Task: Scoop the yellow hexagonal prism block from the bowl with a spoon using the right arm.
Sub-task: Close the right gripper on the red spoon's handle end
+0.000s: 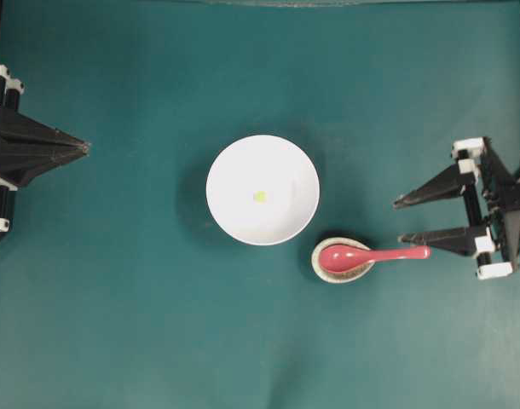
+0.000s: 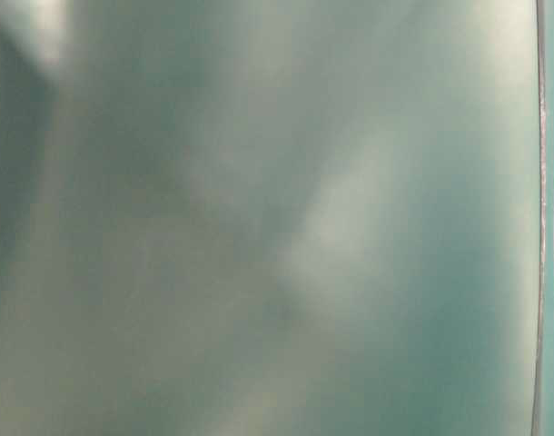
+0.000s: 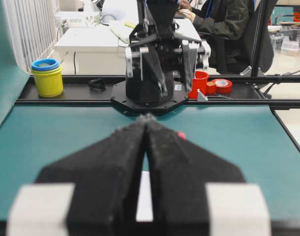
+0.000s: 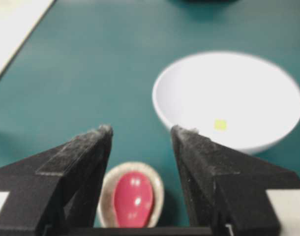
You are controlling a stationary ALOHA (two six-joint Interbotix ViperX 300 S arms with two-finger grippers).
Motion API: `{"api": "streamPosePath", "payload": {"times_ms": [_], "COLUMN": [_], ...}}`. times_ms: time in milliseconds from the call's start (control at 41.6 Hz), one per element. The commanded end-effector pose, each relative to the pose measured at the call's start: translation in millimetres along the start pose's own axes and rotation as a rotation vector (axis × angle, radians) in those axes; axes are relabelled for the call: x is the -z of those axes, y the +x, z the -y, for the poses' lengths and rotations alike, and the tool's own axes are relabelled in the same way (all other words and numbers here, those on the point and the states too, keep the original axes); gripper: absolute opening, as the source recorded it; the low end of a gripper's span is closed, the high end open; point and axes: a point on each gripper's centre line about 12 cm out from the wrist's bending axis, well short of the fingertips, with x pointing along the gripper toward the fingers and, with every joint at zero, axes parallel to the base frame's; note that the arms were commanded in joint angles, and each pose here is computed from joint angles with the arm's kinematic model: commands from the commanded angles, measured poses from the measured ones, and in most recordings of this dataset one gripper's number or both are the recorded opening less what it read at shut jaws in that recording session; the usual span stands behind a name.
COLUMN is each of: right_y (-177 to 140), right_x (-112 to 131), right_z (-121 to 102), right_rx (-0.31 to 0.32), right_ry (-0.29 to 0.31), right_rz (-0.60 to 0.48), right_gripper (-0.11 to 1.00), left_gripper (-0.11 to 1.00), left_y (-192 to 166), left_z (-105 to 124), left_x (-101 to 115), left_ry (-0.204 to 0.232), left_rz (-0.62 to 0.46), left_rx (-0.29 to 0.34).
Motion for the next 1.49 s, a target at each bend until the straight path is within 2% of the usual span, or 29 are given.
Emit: {"api": "streamPosePath", "payload": {"times_ms": [0,312,552,1297,1465], "right_y": [1,-3,3,27,27], "right_x": [6,44,67,111,113], "right_z": [-1,-5,-13,-17,-17], "right_rx": [0.003,0.007,0.0,0.036,0.04], "right_ry": [0.014,0.016,-0.002,-0.055,-0.058], "right_rz": [0.03,0.037,-0.01,-0.137,-0.147], "right_gripper": [0.57,0.57,0.57,0.57,0.57], "left_gripper": [0.0,0.0,0.0,0.0,0.0], "left_y": [4,3,4,4,4], "left_z": [0,0,0,0,-2], "left_x": [-8,-8,-8,-7,-7], "left_ry": [0.006,0.008,0.008,0.012,0.014], "left_rz": [0.021,0.02,0.021,0.015,0.014], "left_rx": [-0.001,-0.001,0.001,0.0,-0.011]}}
